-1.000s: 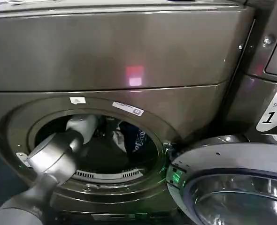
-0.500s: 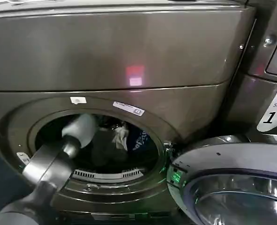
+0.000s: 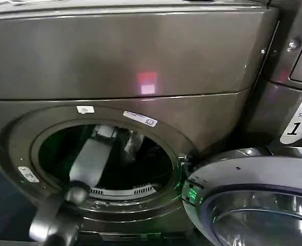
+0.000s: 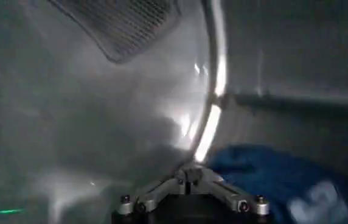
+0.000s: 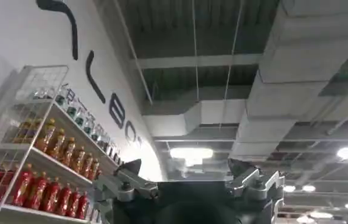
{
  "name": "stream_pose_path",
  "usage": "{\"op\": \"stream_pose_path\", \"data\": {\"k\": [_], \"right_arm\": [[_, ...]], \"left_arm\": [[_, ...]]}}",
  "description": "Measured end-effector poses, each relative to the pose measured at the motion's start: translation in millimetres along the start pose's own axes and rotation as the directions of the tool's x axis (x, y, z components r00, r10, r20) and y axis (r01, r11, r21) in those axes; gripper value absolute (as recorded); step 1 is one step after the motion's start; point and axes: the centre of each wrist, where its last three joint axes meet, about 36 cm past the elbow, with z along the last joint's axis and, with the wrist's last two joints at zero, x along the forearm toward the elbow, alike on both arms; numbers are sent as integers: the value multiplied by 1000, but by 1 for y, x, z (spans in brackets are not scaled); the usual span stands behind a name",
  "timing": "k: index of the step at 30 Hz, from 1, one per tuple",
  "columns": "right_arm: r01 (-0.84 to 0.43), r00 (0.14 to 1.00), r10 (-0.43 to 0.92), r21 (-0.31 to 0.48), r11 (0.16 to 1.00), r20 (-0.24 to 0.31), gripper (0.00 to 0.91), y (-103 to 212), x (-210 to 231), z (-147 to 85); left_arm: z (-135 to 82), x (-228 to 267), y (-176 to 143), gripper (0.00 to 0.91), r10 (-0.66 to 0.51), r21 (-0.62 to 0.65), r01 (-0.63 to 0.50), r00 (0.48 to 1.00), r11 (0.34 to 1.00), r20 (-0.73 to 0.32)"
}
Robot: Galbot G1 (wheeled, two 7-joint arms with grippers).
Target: Grasp the clothes from the dryer.
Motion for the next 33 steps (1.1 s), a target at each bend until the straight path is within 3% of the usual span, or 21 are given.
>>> {"op": "stream_pose_path", "data": {"k": [5, 14, 23, 33], "right_arm": [[1, 1000, -1, -2, 1000, 16, 907, -1, 0, -2], [-6, 1000, 6, -5, 1000, 27, 907, -5, 1, -2], [-4, 999, 5, -15, 1000, 40, 907, -6, 0, -3], [0, 999, 1, -17, 1000, 47, 907, -8, 1, -7]], "left_arm": [[6, 20, -23, 0, -140, 62, 134, 986, 989, 93], [27, 56, -62, 11, -339, 113, 321, 914, 940, 223], [32, 76, -71, 11, -410, 128, 390, 863, 912, 295], [34, 84, -73, 0, -432, 141, 409, 848, 902, 306]]}}
